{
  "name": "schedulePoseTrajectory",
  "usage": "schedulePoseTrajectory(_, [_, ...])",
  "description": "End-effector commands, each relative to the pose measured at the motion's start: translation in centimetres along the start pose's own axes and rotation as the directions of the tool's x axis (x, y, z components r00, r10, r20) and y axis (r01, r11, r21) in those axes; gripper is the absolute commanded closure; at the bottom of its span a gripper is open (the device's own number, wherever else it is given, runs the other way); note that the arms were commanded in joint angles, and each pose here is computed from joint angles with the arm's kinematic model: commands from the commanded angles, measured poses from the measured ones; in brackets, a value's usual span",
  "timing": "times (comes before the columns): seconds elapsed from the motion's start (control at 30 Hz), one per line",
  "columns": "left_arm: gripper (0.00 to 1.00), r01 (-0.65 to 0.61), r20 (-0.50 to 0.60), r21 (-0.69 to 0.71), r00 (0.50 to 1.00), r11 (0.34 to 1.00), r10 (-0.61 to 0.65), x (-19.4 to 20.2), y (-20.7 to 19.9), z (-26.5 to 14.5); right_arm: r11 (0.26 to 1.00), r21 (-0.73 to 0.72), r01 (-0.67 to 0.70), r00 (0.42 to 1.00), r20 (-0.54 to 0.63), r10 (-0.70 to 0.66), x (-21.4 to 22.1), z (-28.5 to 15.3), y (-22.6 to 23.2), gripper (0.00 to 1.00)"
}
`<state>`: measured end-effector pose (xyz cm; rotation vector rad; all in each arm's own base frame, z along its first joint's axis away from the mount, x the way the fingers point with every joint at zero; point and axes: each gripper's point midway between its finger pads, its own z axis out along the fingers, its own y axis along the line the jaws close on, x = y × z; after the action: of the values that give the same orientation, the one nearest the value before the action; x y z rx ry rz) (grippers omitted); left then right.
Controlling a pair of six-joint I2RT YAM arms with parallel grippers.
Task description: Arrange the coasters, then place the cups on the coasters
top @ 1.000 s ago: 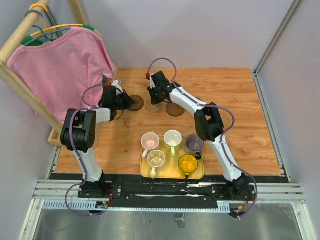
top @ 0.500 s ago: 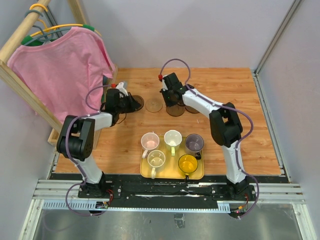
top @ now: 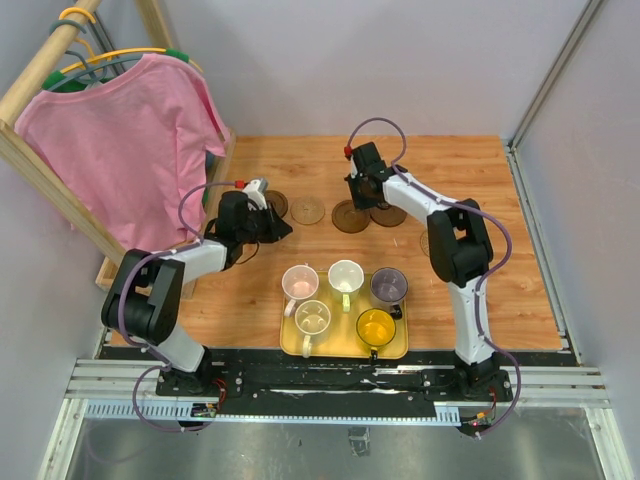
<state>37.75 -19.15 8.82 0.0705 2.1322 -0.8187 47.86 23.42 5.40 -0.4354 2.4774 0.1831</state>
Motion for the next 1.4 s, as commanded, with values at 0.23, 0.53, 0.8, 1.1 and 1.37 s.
schedulePoseTrajectory(0.23, [0.94,0.002,-0.018,-0.030,1.000,1.000,-0.003,1.5,0.8,-0.2,0.998,-0.057,-0.023,0.994,-0.110,0.017,3.0,1.5,1.2,0.96])
schedulePoseTrajectory(0.53, [0.94,0.014,-0.015,-0.031,1.000,0.999,-0.015,1.9,1.0,-0.2,0.993,-0.121,0.006,0.988,-0.151,-0.024,3.8,3.1,4.6,0.96])
schedulePoseTrajectory(0.8, [0.94,0.025,-0.014,-0.028,1.000,0.999,-0.025,1.9,0.9,-0.3,0.995,-0.103,0.019,0.990,-0.139,-0.034,3.1,3.5,4.3,0.96])
schedulePoseTrajectory(1.1, [0.94,0.035,-0.019,-0.025,0.999,0.999,-0.036,2.3,0.9,-0.3,0.996,-0.080,0.034,0.992,-0.120,-0.044,1.9,4.4,4.0,0.96])
schedulePoseTrajectory(1.37, [0.94,0.036,-0.025,-0.028,0.999,0.999,-0.037,2.6,1.1,-0.4,0.998,-0.030,0.061,0.993,-0.098,-0.063,0.8,4.5,2.9,0.96])
